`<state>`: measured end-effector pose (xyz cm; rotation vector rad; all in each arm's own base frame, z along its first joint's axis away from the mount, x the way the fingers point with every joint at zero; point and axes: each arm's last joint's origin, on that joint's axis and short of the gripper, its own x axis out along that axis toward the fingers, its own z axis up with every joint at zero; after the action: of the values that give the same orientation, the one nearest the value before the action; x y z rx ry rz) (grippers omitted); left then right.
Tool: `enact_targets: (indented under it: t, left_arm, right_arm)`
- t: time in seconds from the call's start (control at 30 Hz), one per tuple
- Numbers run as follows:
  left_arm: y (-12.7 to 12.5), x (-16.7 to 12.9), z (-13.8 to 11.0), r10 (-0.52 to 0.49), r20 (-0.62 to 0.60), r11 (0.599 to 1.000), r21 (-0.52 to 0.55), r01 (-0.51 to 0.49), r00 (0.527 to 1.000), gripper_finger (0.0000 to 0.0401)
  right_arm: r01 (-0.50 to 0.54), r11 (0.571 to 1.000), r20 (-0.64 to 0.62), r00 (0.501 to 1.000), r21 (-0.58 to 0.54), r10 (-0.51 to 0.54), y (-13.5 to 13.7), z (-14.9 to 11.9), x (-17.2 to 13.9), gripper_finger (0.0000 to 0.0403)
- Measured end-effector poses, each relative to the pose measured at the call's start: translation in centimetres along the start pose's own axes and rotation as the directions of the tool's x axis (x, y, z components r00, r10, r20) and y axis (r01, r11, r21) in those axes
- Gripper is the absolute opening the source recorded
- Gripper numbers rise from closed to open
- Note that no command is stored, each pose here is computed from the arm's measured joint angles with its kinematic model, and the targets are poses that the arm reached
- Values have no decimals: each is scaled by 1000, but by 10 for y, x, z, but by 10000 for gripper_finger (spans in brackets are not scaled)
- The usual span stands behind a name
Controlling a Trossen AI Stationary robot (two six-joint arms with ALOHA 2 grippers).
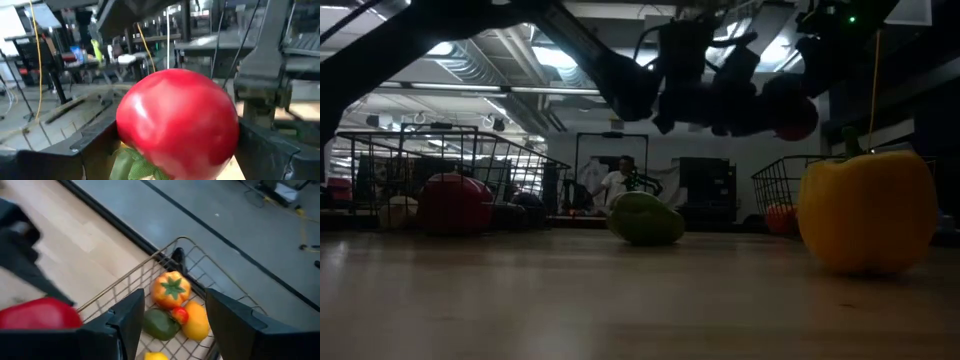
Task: Sort produce into baskets
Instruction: Put the red tomato into the right gold wire basket
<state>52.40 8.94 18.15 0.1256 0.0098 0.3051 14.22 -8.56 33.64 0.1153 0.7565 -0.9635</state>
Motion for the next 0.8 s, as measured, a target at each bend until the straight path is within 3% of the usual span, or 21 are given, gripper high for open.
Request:
enact_targets:
  t: [0.47,0.8]
  left_arm:
    - [11,3,-8,19,-38,999,-43,-21,999,331]
    - [10,3,-10,14,-62,999,-50,-17,998,331]
  right_arm:
    - [-222,975,-33,974,4,222,6,-1,-1,209]
    - [-242,970,-36,970,5,242,7,-1,-1,209]
